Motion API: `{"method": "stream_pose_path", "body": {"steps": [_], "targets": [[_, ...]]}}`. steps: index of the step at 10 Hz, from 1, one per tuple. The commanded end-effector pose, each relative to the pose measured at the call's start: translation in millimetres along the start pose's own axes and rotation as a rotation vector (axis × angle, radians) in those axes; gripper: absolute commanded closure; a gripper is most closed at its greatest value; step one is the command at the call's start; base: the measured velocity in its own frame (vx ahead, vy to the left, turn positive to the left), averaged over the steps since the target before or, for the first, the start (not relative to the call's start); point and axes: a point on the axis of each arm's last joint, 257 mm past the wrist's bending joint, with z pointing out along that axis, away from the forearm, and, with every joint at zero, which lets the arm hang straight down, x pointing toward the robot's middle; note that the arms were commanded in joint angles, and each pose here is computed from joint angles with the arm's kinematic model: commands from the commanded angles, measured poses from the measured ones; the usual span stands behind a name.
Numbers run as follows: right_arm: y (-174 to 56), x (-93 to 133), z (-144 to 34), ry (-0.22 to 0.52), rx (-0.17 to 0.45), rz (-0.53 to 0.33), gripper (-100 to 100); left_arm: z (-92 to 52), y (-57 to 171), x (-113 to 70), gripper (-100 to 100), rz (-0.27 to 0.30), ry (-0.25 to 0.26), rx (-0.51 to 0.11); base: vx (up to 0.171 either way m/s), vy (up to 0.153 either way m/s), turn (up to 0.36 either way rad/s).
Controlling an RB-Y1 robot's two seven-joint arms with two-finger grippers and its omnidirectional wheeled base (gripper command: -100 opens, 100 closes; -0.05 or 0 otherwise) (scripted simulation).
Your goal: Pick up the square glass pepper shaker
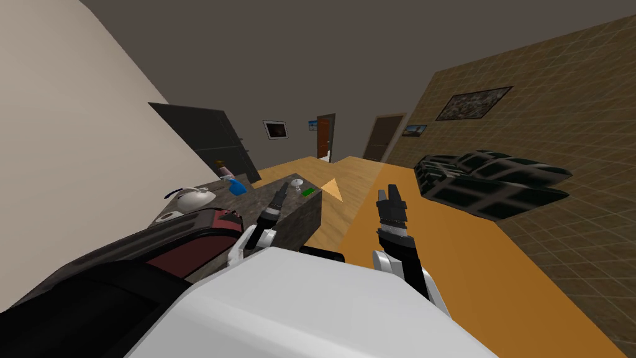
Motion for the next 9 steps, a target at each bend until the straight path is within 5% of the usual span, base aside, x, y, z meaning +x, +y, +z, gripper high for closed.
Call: {"method": "stream_pose_path", "body": {"steps": [1, 9], "targets": [[0, 0, 0.0, 0.0, 0.0, 0.0, 0, -4.7, 24, 14.0, -100, 0.04, 0.052, -0.052, -0.009, 0.06, -0.119], [0, 0, 0.0, 0.0, 0.0, 0.0, 0, -33.8, 132, 44.9, -100, 0.233, 0.259, -0.275, 0.023, 0.024, -0.086]]}}
